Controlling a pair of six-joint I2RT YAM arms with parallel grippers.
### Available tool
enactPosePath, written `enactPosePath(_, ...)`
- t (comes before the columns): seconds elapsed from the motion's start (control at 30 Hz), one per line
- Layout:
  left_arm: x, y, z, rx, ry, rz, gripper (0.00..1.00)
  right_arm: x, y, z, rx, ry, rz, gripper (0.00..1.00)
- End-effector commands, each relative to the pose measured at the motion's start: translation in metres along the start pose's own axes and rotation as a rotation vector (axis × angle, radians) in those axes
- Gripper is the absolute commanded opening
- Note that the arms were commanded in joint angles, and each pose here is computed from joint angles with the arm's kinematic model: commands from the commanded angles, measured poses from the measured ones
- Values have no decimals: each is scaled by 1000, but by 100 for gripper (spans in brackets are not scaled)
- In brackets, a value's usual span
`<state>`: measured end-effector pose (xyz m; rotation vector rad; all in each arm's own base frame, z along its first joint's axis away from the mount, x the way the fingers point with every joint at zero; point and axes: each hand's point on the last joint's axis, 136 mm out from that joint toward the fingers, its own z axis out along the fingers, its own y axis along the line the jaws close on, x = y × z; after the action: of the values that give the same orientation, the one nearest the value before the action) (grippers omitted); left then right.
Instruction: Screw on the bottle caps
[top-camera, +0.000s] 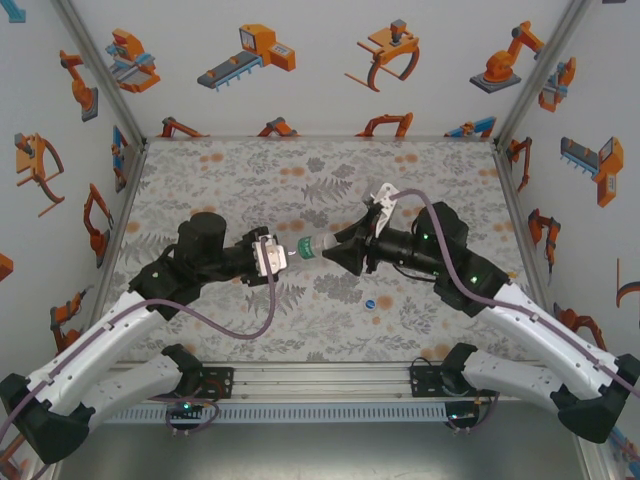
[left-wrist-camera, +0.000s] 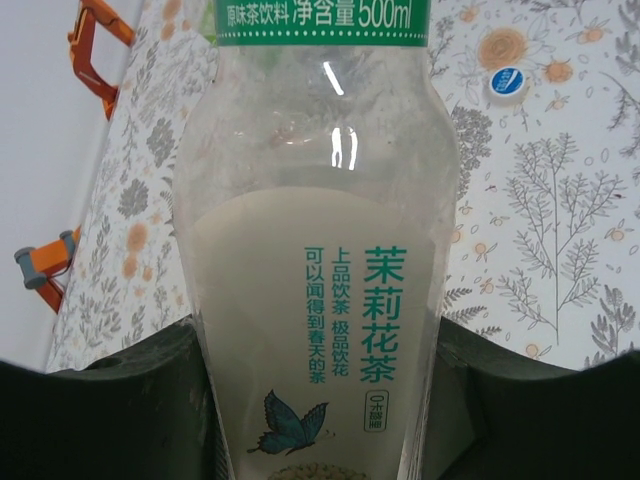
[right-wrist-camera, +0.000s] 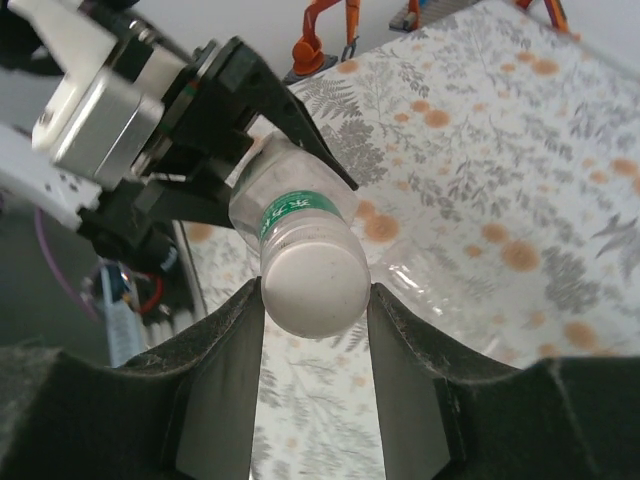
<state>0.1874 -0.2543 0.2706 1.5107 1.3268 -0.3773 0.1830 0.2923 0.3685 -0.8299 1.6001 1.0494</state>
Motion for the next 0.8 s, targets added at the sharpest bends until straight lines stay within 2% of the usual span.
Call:
enactPosePath(0.0,-24,10,-2,-42,-97,32,0,1,-24,7,117,-56,382,0)
enactPosePath(0.2,-19,17,1,-73,-68,15,0,13,-41,17,179,-84,743,0)
enactPosePath(0.33,-19,16,3,-67,-65,12,0,14,-42,22,158,-105,900,0)
enactPosePath(0.6,-20,17,4,-68,-74,6,0,10,-42,16,155,-144,932,0)
enactPosePath(0.77,-22,16,3,-65,-84,8,0,-7,-32,17,75,-186,806,0)
